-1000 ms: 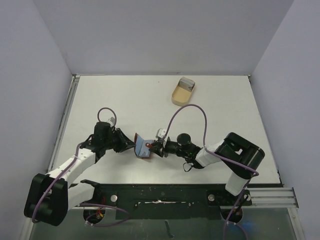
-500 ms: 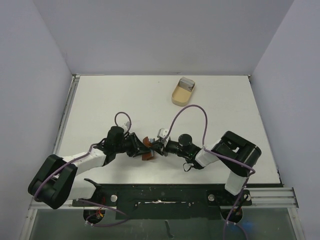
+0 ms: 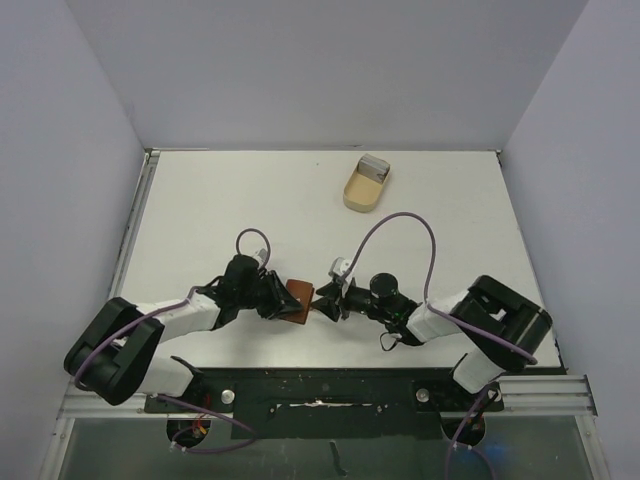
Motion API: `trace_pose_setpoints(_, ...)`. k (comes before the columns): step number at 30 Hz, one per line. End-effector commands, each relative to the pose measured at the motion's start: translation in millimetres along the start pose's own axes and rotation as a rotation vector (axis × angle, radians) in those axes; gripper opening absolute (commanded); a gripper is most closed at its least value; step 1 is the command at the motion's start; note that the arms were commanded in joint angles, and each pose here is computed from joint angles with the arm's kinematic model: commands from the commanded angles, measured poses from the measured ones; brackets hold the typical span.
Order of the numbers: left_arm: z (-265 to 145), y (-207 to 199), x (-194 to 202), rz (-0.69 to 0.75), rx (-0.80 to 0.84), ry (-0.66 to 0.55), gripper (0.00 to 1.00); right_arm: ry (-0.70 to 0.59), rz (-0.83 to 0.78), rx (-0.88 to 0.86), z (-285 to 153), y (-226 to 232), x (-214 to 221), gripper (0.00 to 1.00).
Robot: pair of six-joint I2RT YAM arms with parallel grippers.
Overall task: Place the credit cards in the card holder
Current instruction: Close the card holder at the center of the board.
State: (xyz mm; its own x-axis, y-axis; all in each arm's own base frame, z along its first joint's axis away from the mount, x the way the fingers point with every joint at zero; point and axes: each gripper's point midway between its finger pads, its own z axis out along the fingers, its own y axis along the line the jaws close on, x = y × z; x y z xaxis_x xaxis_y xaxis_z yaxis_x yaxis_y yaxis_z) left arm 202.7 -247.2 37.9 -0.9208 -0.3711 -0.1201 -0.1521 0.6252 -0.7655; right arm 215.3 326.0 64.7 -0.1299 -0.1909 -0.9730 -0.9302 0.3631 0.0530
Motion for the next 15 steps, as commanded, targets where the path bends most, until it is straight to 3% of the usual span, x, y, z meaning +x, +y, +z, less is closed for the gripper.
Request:
trace_pose_setpoints(1, -9, -23, -26, 0.045, -0.013, -0.096, 0.24, -0.103, 0.081, 0.041, -13, 1, -39, 0.38)
trace_pose_setpoints(9, -25, -22, -46, 0.109, -0.119, -0.164, 0.26, -0.082, 0.426, 0.153, -24, 0, -44, 0.41)
trace_pose_setpoints(15, -36, -2, -55, 0.168, -0.259, -0.199, 0.31, -0.021, 0.779, 0.395, -33, -18, -30, 0.41)
